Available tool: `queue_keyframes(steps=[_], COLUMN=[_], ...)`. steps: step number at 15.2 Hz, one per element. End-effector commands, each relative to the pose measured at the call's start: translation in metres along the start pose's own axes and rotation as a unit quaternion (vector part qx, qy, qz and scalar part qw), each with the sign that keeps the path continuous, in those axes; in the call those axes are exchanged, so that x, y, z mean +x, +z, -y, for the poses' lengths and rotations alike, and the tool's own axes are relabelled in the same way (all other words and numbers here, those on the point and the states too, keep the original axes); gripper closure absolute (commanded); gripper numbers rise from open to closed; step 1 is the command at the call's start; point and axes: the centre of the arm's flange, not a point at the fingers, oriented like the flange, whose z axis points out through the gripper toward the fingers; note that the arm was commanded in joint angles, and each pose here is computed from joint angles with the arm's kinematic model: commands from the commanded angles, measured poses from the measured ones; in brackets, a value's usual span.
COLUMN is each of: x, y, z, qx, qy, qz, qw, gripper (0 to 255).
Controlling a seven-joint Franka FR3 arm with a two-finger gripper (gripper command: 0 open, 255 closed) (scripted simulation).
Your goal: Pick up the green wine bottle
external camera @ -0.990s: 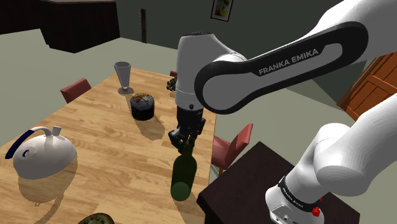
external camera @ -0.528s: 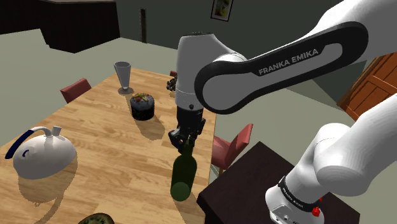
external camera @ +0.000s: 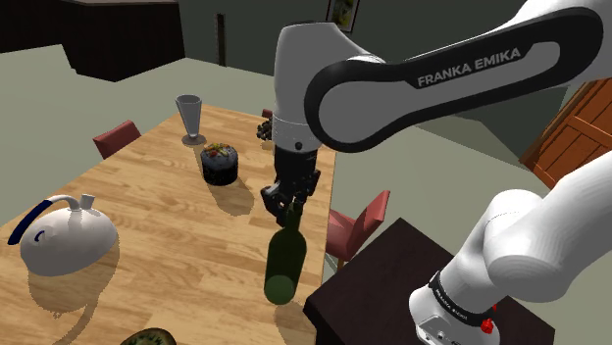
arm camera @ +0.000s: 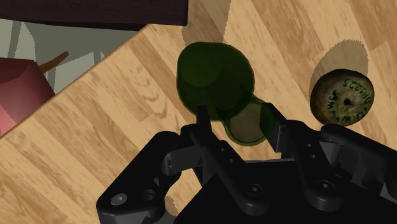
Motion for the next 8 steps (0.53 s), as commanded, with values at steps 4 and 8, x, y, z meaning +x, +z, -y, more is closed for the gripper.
queue_keyframes(steps=[4, 8], x=[-0.002, -0.004], y=[-0.027, -0.043], z=[0.001, 0.002], qx=[0.000, 0.000], qy=[0.000, 0.000], qz=[0.000, 0.000], qw=[1.0000, 1.0000], gripper=[255, 255])
